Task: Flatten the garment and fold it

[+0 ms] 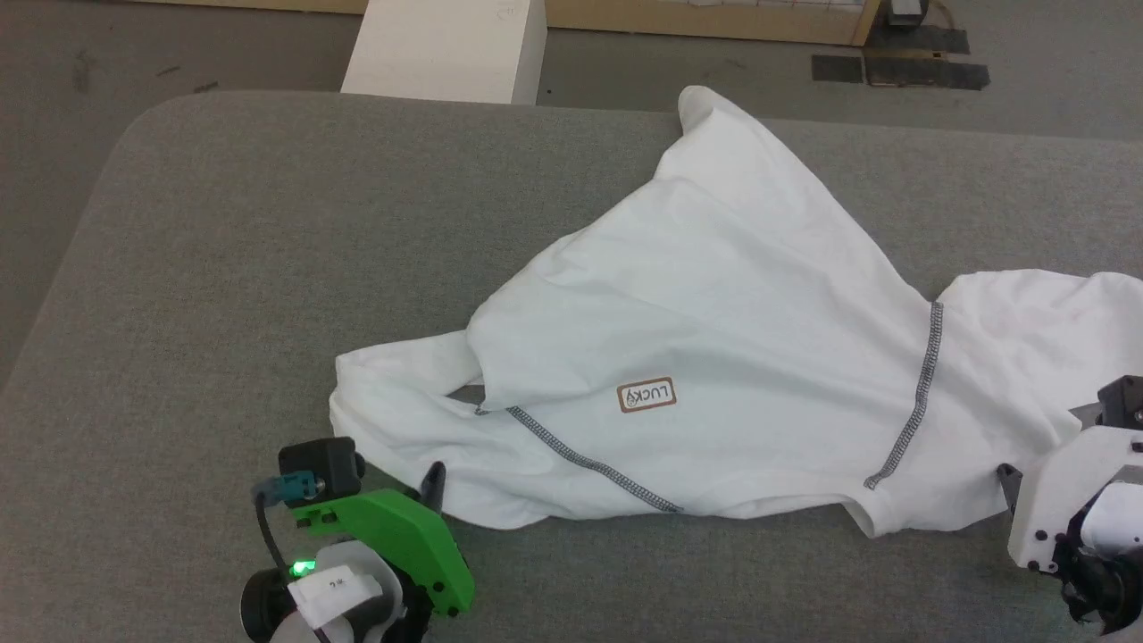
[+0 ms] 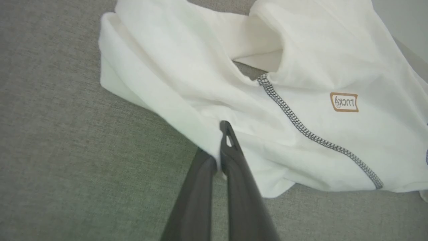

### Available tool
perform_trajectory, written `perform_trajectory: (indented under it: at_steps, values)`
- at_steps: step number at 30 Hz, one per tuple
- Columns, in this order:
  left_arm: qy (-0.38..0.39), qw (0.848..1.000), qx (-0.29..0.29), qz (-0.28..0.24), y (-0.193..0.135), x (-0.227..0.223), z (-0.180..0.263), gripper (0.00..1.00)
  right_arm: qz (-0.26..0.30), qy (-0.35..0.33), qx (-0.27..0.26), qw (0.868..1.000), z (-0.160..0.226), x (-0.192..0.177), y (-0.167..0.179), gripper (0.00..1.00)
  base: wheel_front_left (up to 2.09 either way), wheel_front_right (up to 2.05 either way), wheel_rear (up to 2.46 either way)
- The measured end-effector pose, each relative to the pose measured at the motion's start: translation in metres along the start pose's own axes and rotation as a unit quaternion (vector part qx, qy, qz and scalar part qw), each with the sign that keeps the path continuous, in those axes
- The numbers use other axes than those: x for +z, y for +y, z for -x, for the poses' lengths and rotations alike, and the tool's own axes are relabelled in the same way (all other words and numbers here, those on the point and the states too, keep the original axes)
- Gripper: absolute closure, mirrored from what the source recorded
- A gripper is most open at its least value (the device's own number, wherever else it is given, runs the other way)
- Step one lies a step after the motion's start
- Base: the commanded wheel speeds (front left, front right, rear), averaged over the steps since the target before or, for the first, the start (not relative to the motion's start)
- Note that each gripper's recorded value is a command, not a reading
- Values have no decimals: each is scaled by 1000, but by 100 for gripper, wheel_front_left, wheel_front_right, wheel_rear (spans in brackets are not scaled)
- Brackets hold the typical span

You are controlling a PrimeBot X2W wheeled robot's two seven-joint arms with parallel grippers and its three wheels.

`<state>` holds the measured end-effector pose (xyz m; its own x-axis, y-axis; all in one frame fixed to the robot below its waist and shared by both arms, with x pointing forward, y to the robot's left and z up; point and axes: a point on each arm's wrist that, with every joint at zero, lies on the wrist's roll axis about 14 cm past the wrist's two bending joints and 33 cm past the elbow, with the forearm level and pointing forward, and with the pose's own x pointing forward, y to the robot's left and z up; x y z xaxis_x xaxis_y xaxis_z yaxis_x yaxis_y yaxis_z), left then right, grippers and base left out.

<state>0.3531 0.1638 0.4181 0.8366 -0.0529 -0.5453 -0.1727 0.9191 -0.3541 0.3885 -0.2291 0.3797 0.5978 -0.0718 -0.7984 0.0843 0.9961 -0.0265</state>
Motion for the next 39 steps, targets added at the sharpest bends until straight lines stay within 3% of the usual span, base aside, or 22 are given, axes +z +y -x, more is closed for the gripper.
perform_trajectory:
  at_steps: [4,5,6,13,17,20,22,27,31,39]
  values:
    - [4,1000,1,0,1,-2,-1,100,4,-11,1,1000,-7,8,2,0,0,0,0]
    - [6,1000,1,-1,1,-3,-2,100,3,-8,1,1000,-9,8,2,65,0,0,0]
    - [6,1000,1,-1,1,-3,-2,100,4,-9,2,1000,-10,8,2,100,0,0,0]
    - [-17,1000,-12,9,-4,6,-1,100,3,-27,24,999,-6,20,10,100,0,0,0]
    - [-68,995,-46,53,-14,34,5,100,-12,-62,65,996,12,45,24,100,0,0,0]
    - [-120,985,-80,94,-23,68,9,100,-30,-110,109,987,33,78,36,100,0,0,0]
    - [-163,974,-109,117,-33,100,12,100,-44,-159,150,975,54,113,48,100,0,0,0]
    - [-251,949,-157,109,-55,181,16,100,-63,-215,220,949,86,172,67,100,0,0,0]
    - [-297,935,-177,81,-66,243,14,100,-78,-252,243,934,101,221,72,100,0,0,0]
    - [-328,937,-105,-57,-62,331,-32,100,-98,-310,218,920,99,316,75,100,0,0,0]
